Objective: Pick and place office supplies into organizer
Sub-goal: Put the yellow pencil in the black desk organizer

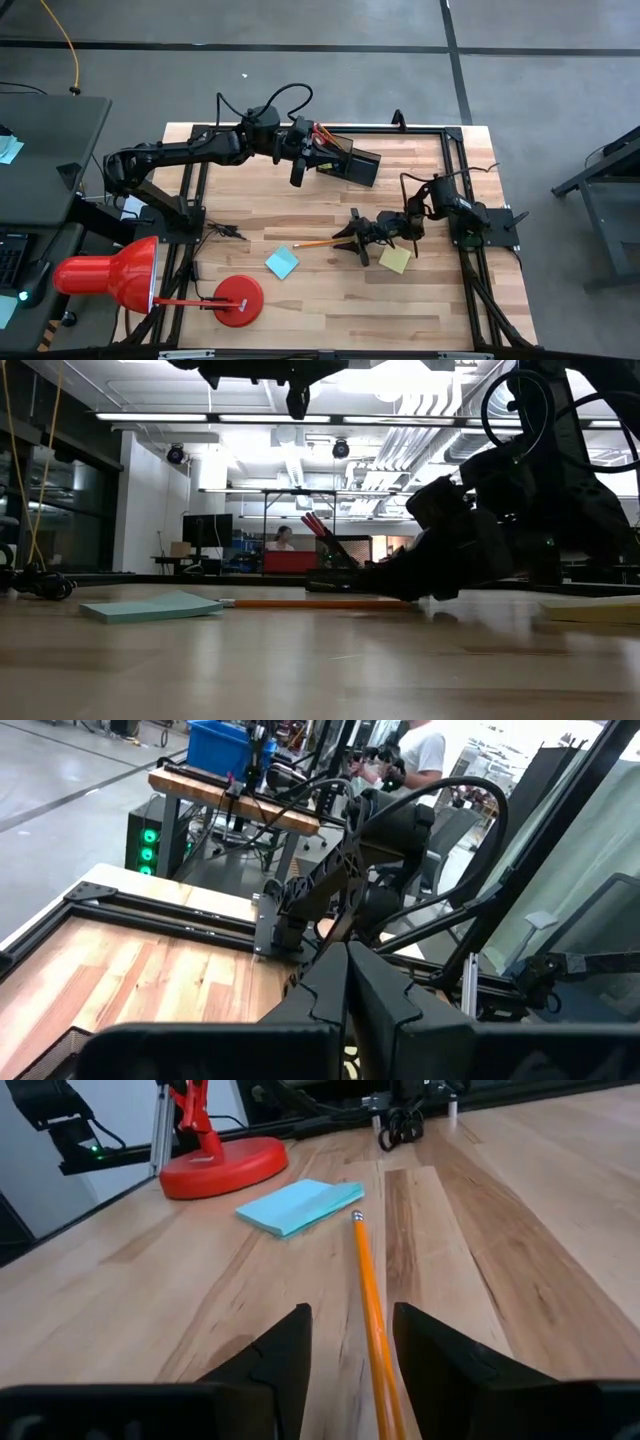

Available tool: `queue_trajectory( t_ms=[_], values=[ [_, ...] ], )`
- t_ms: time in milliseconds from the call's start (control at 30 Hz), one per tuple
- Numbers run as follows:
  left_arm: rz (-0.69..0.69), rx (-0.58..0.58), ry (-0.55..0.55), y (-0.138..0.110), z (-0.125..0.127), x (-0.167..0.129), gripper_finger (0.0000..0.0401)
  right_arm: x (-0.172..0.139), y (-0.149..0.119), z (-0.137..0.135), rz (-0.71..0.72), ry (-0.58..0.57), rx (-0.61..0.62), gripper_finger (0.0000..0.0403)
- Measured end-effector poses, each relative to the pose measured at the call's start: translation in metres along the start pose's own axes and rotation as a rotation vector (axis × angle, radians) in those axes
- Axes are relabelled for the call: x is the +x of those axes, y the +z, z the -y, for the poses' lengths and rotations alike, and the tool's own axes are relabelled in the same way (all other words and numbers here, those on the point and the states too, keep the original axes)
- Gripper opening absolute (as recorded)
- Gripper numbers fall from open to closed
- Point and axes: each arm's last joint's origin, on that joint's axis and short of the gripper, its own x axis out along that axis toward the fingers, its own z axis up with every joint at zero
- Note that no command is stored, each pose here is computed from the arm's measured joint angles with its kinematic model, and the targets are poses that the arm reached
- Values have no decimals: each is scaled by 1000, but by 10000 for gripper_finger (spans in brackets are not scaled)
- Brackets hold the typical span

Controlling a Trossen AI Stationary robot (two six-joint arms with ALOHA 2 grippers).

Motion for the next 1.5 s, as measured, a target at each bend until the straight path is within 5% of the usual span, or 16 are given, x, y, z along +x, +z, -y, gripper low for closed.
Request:
queue_trajectory(
  t_ms=[400,600,800,1500],
  values=[
    [-1,11,-2,0,-1,0,1,-5,10,-5,-99,41,42,138],
    [-1,22,-2,0,-1,0,2,-12,47,-12,46,21,54,135],
    [1,31,-1,0,-1,0,3,-14,34,-10,-154,-30,29,125],
    [4,31,9,0,-1,0,5,-15,26,-6,-229,-127,-102,114]
  ],
)
